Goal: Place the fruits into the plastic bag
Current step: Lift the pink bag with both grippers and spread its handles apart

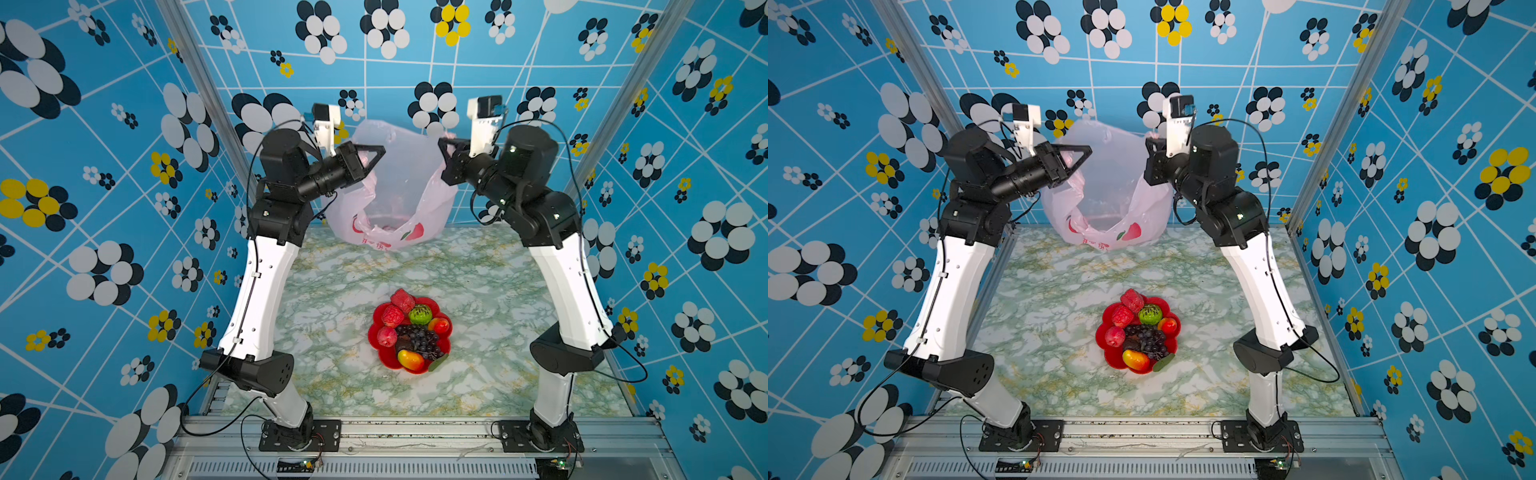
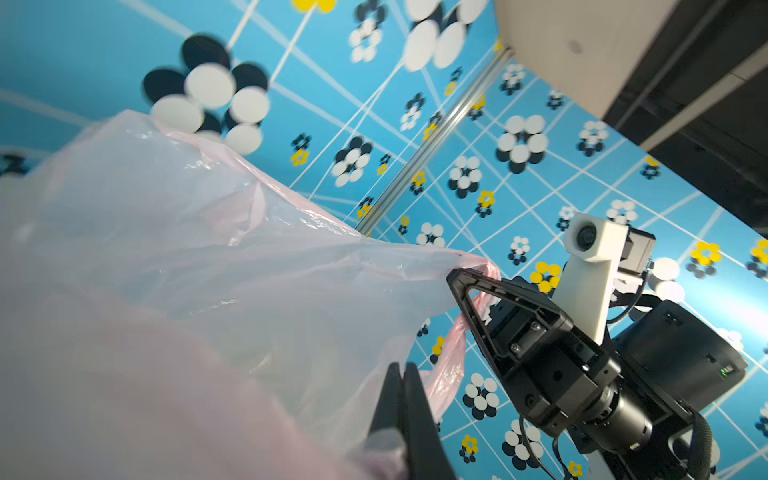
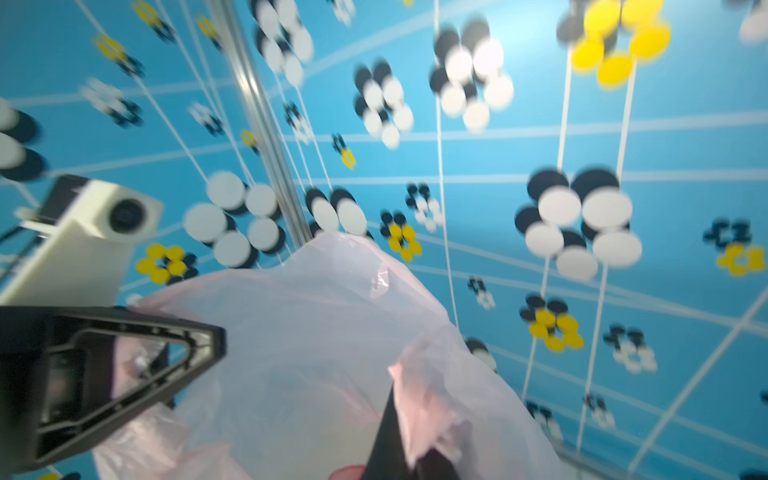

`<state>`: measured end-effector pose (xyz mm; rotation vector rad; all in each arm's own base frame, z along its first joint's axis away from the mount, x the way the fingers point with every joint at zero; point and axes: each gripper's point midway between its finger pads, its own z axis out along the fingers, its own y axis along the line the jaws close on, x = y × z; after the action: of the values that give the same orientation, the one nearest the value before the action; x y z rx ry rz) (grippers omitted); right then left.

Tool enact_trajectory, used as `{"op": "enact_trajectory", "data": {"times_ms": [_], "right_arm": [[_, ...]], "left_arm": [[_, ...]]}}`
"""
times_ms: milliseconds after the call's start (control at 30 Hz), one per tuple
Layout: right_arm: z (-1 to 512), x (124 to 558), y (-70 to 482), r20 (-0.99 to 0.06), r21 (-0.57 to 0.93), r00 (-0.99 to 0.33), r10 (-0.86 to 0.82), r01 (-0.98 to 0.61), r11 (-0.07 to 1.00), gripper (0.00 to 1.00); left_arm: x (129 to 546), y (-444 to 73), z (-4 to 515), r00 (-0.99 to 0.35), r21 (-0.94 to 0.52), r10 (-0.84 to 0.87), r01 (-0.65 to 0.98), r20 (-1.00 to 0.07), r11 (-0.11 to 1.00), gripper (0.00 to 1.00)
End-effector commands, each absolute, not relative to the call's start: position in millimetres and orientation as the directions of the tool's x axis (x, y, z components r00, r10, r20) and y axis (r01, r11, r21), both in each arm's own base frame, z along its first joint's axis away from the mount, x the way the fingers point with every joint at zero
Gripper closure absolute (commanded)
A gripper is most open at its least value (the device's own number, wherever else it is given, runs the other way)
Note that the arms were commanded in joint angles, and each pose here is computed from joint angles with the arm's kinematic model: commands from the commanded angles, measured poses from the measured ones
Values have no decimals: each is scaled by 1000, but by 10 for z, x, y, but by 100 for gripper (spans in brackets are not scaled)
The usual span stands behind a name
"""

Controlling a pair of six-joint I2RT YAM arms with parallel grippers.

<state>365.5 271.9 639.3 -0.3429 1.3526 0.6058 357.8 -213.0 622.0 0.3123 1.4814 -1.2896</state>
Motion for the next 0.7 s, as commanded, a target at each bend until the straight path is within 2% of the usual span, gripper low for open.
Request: {"op": "enact_trajectory", "data": {"times_ms": [0,100,167,233,333,400,467,533,667], "right_arm": [[7153,2807,2586,-898,-46,351,266,-674,737,100],[6979,2603,2629,-897,-82,359,258,-708,701,100],[6564,2690,2652,-907,-85,352,230,-688,721,100],[5887,2913,2599,-943,-59,293,158,-614,787,100],[4428,3286,2737,-998,-60,29,-53,-568,821,100],[3623,3489,2687,-980,-21,-160,-117,-504,863,100],[3075,3616,2605,-939,69,-330,-101,-465,882,100],[2871,3697,2526,-895,183,-444,-29,-428,885,100],[3158,3779,2494,-901,252,-431,49,-430,867,100]], "left_arm": [[2956,-2096,6765,-109,-277,-401,878,-910,390,100],[2432,-2291,6702,38,-86,-311,923,-950,375,97],[2388,-2425,6265,44,-47,-215,915,-976,401,97],[2614,-2458,5575,-46,-103,-130,877,-990,469,100],[3115,-2412,4210,-278,-232,-18,760,-960,607,100],[3353,-2320,3477,-435,-335,-16,668,-900,665,100],[3512,-2229,3057,-558,-471,-94,586,-825,659,100],[3632,-2144,2858,-631,-576,-174,514,-756,636,100],[3699,-2091,2939,-655,-597,-183,490,-733,635,100]]}}
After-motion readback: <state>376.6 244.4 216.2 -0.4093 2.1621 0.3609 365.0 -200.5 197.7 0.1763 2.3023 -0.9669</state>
